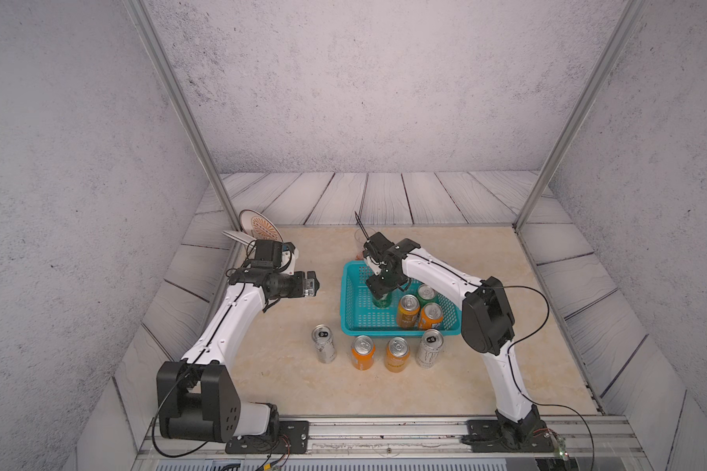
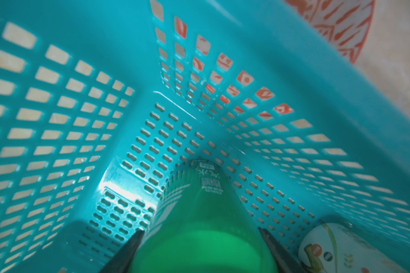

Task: Take out the drinks from the basket
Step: Pick up the drink from the basket.

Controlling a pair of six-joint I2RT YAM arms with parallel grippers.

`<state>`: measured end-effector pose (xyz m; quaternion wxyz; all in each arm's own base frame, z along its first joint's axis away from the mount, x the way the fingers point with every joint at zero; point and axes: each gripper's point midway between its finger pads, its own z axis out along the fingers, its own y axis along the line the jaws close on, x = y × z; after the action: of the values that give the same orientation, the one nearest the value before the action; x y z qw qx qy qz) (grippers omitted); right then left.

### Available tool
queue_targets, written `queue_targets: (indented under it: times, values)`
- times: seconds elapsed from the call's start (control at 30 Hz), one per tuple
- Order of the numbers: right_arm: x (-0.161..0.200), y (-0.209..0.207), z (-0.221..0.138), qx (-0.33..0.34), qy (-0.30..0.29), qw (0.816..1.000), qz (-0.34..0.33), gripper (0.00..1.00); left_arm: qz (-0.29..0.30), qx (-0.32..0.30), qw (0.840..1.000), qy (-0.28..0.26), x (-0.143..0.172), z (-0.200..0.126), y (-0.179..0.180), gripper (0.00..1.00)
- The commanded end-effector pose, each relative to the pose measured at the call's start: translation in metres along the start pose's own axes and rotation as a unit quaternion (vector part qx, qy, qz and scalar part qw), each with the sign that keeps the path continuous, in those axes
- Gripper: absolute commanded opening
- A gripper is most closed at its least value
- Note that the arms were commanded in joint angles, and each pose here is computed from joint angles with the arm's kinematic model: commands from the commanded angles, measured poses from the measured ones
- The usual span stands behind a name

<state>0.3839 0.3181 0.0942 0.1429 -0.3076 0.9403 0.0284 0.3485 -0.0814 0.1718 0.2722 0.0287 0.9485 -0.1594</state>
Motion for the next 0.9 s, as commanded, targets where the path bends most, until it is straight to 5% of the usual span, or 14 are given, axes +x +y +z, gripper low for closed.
queue_targets:
  times: [0.0, 0.87]
  values:
    - [-0.001, -0.002, -0.005, 0.003, 0.005, 1.0, -0.002, 0.68, 0.002, 0.003, 1.0, -0.009, -0.006, -0.008, 0.0, 0.99]
    - [0.006, -0.01, -0.165, -0.005, -0.092, 0.996, -0.001, 0.65, 0.003, 0.01, 1.0, -0.014, -0.008, -0.01, -0.003, 0.99]
